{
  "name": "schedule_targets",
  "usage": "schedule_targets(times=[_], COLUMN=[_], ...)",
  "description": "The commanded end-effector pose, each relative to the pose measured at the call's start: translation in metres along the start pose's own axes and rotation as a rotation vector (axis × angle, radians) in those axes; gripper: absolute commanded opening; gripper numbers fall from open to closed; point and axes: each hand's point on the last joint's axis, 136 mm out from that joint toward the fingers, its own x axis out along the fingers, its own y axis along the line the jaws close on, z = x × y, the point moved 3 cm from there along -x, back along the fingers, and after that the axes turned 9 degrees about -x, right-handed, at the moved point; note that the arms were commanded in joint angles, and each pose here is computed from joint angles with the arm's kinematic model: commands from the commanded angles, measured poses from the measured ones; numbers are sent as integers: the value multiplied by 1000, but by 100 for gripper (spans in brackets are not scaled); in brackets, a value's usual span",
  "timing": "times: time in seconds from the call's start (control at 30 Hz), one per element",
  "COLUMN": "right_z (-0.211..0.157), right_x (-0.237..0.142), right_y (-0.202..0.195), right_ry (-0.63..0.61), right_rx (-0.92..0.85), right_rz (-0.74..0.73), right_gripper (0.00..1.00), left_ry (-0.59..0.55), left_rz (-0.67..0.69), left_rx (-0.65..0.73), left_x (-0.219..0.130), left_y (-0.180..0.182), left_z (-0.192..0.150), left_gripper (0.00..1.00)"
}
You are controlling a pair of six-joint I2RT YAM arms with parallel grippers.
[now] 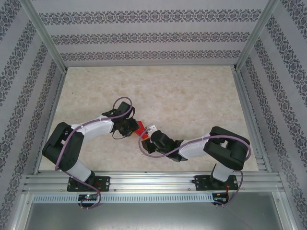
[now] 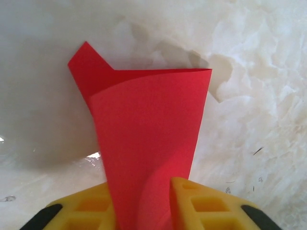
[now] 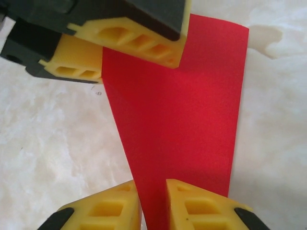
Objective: Fold a paper plane with a square sheet of paper (pick it up from the middle)
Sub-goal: Fold the wing for the fifth time at the center of the table.
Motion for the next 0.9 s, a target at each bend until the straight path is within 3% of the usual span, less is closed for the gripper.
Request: schedule_targets(times=[0.0, 0.1, 0.37, 0.87], right_z=[9, 4, -7, -2], right_x=[-9, -13, -11, -2], right_y=[-2, -2, 1, 2], right_ry=[-26, 1, 82, 62], right_rx=[-99, -188, -425, -478], right_rz=[-46, -69, -153, -186], right_gripper=[26, 29, 36, 22], left_ry=[-15, -11, 6, 18], left_rz=[3, 0, -1, 23], left_rx=[-1, 4, 15, 28], left_x=[-5, -6, -4, 0], left_y=[-4, -6, -8, -8], left_z=[5, 4, 3, 3], left_gripper=[18, 8, 6, 6])
